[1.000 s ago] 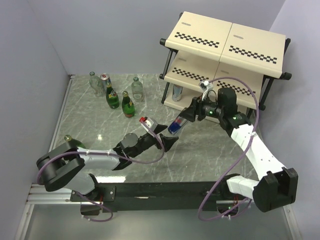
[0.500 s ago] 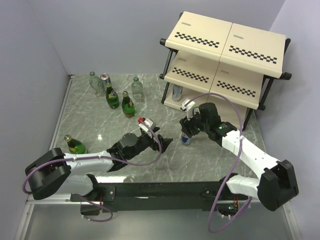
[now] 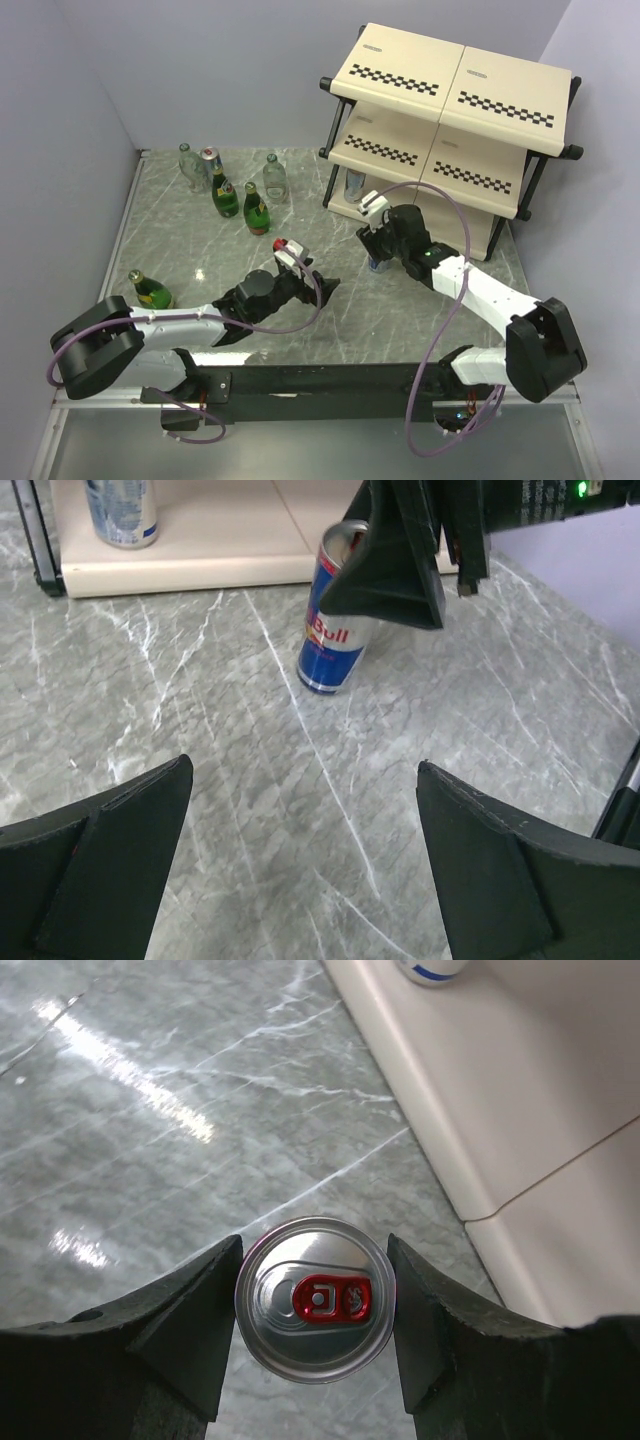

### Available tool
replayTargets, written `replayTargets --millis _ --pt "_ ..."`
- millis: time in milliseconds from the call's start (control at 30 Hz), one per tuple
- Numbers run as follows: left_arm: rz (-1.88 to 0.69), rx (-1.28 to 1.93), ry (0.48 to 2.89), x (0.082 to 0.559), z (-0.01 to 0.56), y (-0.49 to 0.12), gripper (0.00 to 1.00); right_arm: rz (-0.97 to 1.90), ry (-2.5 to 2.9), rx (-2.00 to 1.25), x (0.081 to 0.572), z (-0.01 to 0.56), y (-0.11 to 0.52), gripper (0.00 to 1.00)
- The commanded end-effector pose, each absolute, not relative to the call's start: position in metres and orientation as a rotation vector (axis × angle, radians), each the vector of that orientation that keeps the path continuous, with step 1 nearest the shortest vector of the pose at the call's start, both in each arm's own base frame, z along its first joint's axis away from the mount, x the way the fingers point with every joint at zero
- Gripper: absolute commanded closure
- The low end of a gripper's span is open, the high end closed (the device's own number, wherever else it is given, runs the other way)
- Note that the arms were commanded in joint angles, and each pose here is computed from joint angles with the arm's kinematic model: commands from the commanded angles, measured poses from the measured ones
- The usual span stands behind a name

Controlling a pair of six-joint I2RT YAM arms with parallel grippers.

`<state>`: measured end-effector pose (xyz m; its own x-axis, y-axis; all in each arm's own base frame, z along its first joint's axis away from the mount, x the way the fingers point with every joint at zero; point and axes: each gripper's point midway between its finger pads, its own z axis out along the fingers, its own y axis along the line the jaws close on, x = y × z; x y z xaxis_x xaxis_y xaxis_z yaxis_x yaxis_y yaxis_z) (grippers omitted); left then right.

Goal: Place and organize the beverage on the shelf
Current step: Place the drink on the shelf.

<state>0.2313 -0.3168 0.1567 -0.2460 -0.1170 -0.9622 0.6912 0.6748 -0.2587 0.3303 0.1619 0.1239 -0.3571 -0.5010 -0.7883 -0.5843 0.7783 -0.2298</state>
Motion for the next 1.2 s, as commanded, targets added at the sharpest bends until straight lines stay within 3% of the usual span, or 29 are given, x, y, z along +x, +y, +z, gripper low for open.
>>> replayTargets --millis 0,100,133,167,267,500,767,967,1167 --pt "-0.819 0.434 1.634 0.233 0.161 -0.314 0.01 0.091 1.906 -0.689 0.360 0.156 0.170 0.96" --pt "-0.827 0.430 1.643 0.233 0.158 -0.315 0.00 0.112 1.935 -0.683 0.360 0.151 0.174 0.86" --pt "-0.838 0.432 1.638 0.232 0.158 -0.317 0.01 0.117 1.938 -0.677 0.360 0.151 0.174 0.79" --pt "-0.843 0.434 1.635 0.232 0.159 -0.318 0.01 0.126 1.945 -0.680 0.359 0.149 0.174 0.66" --pt "-0.842 0.437 1.639 0.235 0.155 -0.324 0.01 0.146 1.957 -0.678 0.356 0.149 0.176 0.45" --pt "-0.854 0.406 1.619 0.250 0.164 -0.342 0.01 0.163 1.937 -0.643 0.353 0.169 0.171 0.24" --pt "-0.875 0.492 1.613 0.260 0.154 -0.376 0.01 0.227 1.866 -0.657 0.340 0.211 0.168 0.17" --pt "-0.921 0.547 1.564 0.273 0.153 -0.413 0.01 0.440 1.730 -0.809 0.292 0.271 0.152 0.13" --pt "-0.900 0.531 1.602 0.294 0.139 -0.438 0.01 0.486 1.653 -0.743 0.267 0.299 0.119 0.11"
